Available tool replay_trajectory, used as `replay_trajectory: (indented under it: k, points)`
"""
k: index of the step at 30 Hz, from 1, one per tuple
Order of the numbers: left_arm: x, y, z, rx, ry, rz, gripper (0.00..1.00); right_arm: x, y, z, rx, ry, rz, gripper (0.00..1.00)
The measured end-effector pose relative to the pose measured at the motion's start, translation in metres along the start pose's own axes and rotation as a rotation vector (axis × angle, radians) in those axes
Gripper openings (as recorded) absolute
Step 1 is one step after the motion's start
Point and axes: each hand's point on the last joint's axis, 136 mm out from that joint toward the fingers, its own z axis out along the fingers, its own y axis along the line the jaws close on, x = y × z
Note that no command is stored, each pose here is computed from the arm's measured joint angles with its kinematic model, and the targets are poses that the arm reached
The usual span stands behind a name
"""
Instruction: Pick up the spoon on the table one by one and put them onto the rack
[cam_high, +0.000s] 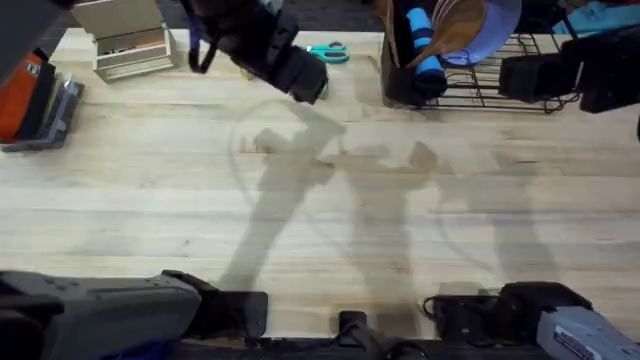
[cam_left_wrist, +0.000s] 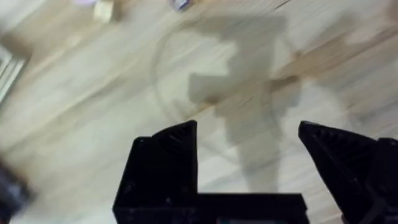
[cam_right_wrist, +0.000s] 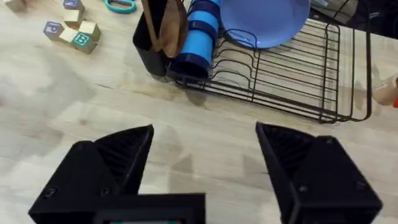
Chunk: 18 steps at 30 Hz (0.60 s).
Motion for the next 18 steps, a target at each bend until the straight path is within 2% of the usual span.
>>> replay_trajectory:
  k: [6, 14, 18]
  points:
    - [0.02, 0.015, -0.004, -0.1, 0.074, -0.119, 0.994, 0.0, 0.0, 0.0, 0.0, 0.0, 0.0, 0.997]
    - [0.022, 0.021, -0.005, -0.143, 0.07, -0.278, 0.993, 0.002, 0.0, 0.0, -0.001, 0.007, 0.001, 0.996]
    - [0.025, 0.021, -0.005, -0.145, 0.078, -0.33, 0.993, 0.002, 0.0, 0.0, -0.001, 0.007, 0.001, 0.997]
